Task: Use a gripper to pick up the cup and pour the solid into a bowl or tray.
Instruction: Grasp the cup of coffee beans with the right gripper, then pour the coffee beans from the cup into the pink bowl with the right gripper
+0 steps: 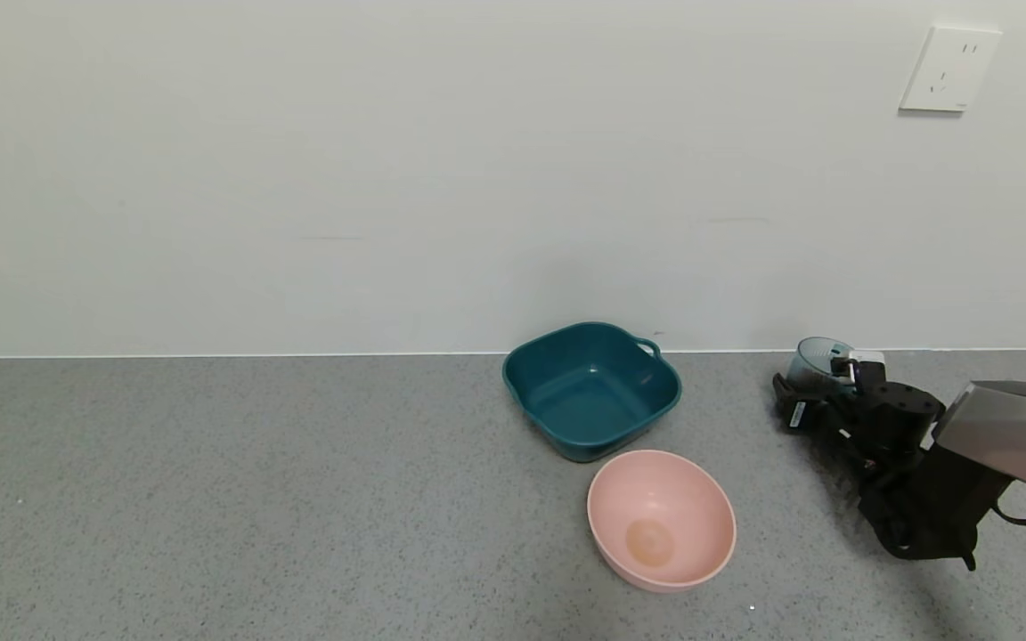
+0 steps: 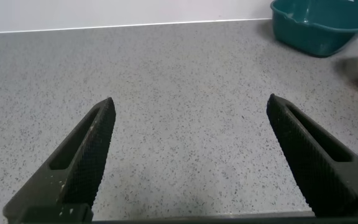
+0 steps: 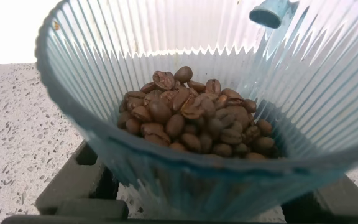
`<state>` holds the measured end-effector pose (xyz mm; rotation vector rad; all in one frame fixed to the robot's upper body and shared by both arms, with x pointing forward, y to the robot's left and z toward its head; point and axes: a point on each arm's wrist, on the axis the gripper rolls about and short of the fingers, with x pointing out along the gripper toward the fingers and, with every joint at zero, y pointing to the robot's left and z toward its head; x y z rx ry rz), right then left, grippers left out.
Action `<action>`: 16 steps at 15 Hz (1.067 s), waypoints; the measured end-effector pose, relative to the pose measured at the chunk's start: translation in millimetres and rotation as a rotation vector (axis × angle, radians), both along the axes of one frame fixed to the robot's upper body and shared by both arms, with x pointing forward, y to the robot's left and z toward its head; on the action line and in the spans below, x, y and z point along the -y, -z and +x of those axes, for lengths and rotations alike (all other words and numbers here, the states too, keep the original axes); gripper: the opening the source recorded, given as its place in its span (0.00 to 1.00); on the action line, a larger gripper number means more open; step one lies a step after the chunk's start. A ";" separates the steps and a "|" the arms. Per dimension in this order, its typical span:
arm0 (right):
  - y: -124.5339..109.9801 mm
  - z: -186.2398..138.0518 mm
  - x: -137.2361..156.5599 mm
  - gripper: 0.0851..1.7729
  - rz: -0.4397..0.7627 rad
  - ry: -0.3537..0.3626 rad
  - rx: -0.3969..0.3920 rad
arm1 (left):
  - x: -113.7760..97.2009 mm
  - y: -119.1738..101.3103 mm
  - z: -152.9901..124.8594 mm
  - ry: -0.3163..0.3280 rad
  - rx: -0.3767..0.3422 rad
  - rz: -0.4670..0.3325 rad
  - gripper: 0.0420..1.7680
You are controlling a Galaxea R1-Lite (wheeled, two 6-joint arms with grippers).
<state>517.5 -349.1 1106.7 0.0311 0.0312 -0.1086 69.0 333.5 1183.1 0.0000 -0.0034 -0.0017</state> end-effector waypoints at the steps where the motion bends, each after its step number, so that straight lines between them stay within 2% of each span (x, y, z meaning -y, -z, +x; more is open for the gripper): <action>1: -0.2 -0.1 -0.4 0.77 0.000 -0.001 0.000 | 0.0 0.0 0.0 0.000 0.000 0.000 0.99; 8: -9.9 -4.4 0.3 0.77 -0.002 -0.001 -0.025 | 0.0 0.0 0.0 0.000 0.000 0.000 0.99; 16: -66.4 -27.0 -8.0 0.77 -0.037 -0.034 -0.076 | 0.0 0.0 0.0 0.000 0.000 0.000 0.99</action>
